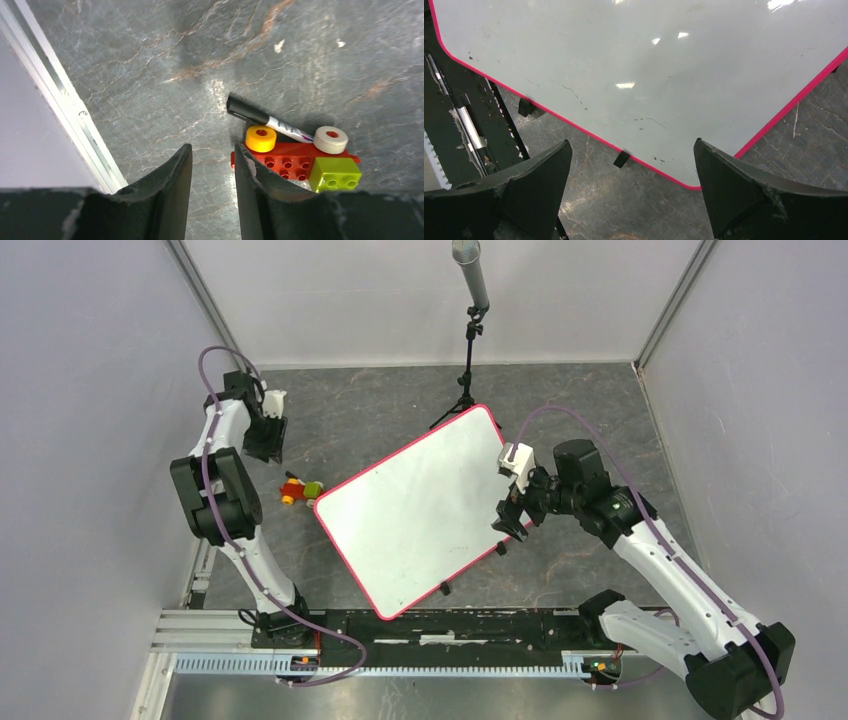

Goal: Write a sentence on the whiteboard
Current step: Adjust the whiteboard marker at the center of the board.

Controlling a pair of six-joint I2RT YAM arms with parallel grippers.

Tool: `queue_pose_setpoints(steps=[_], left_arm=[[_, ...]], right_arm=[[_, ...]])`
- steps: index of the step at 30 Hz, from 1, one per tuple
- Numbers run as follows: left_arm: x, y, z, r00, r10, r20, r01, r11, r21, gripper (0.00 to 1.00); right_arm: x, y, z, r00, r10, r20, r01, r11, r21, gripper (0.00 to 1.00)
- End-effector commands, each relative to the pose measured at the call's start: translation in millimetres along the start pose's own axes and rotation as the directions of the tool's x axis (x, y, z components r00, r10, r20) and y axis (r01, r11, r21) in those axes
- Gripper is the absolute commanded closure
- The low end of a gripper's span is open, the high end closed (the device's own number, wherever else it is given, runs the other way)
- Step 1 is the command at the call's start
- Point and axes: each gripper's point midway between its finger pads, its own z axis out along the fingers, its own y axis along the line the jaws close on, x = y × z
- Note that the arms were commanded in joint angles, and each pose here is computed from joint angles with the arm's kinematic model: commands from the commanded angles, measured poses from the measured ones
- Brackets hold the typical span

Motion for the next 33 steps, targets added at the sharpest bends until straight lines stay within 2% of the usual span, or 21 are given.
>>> queue_pose_setpoints(steps=[1,3,7,14,18,25,29,33], left_arm=[[6,11,11,0.998,-0.057,-0.022,0.055,0.995,-0.082,0.59],[15,9,17,0.997,-0.064,-0.052,0.059,0.995,-0.083,0.62],[26,-2,31,0.995,-0.043,-0.092,0.037,0.997,-0.063,0.63],[23,-15,51,0.993,-0.027,-0.119,0.020,0.998,-0.062,0.63],[5,-28,59,0.996,-0.024,-0.090,0.020,0.999,-0.047,0.63],[-33,-62,72,0.999,-0.043,-0.034,0.046,0.993,0.105,0.60],[-48,-57,57,0.996,-0.090,0.014,0.089,0.992,0.092,0.52],[-62,-69,29,0.984,-0.136,0.116,0.117,0.980,0.162,0.45]], right_arm=[[-20,-4,-4,0.999,-0.012,0.053,0.012,1.000,0.007,0.02],[-20,-4,-4,0.999,-0.011,0.051,0.011,1.000,0.008,0.02],[-18,-6,-3,0.999,-0.008,0.045,0.007,1.000,0.013,0.02],[-16,-7,-1,0.999,-0.003,0.033,0.003,1.000,0.009,0.02],[-15,-7,0,1.000,0.003,0.031,-0.003,1.000,0.005,0.02],[-15,-7,0,1.000,0.006,0.028,-0.006,1.000,0.000,0.02],[-16,-8,0,0.999,0.010,0.031,-0.010,1.000,0.001,0.02],[-18,-9,0,0.999,0.022,0.038,-0.022,1.000,0.006,0.02]])
